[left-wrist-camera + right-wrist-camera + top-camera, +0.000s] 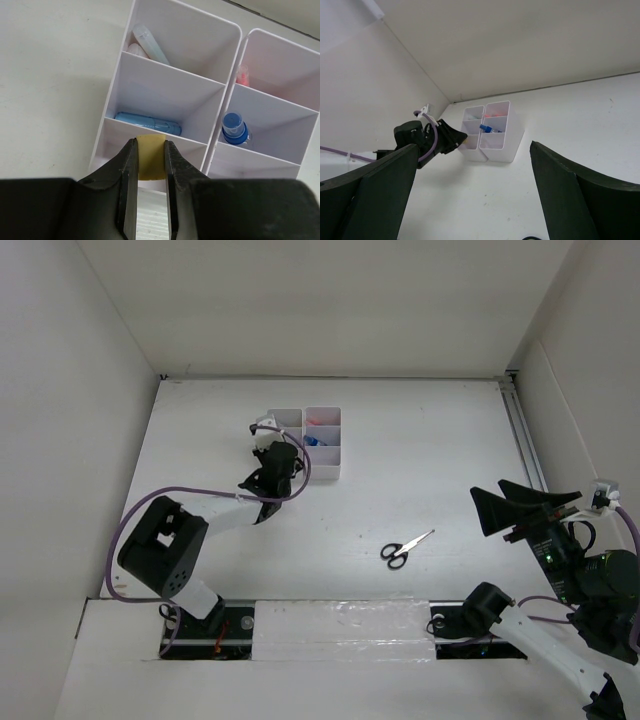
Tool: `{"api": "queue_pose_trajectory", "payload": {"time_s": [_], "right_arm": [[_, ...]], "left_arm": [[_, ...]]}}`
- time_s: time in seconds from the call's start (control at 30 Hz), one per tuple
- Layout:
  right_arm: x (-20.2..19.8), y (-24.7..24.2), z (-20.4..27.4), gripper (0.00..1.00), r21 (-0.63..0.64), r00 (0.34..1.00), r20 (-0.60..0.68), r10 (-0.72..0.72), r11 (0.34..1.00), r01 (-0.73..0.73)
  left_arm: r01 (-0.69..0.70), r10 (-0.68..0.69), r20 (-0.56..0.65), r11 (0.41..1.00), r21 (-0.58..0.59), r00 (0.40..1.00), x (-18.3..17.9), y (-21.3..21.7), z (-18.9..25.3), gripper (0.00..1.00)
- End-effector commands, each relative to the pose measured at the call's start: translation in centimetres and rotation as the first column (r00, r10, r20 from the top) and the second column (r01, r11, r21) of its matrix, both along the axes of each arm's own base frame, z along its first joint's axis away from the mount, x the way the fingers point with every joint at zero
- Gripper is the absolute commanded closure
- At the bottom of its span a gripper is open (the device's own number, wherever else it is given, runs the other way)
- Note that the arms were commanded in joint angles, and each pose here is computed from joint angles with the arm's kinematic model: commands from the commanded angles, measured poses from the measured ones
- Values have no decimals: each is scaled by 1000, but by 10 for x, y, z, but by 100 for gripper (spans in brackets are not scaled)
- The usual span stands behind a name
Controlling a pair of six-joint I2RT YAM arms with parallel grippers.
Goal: Sort the stationery into containers
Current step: Place the stationery in the storage box.
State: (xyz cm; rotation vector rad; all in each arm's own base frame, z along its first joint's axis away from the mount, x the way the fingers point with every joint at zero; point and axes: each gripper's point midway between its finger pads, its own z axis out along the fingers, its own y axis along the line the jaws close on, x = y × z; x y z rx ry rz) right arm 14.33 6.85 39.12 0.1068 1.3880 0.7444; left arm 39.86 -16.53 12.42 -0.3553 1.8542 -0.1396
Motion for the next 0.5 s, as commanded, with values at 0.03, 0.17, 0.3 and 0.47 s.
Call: {"api": "queue_pose_trajectory", "payload": {"time_s": [0.03,0.17,0.3,0.47], "right_arm": [[-6,-1,10,2,7,999,38,16,1000,-17],[-5,1,9,2,5,999,40,25,1000,-25],[-5,1,9,2,5,999,40,25,1000,-25],[-5,1,9,2,5,999,40,25,1000,-25]], "left_arm": [[-53,55,54,998,-32,997,1,8,12,100],[-72,72,40,997,-3,997,2,12,3,100],[-91,90,44,996,4,995,5,13,1,100],[-91,91,52,996,-3,995,10,10,3,100]]}}
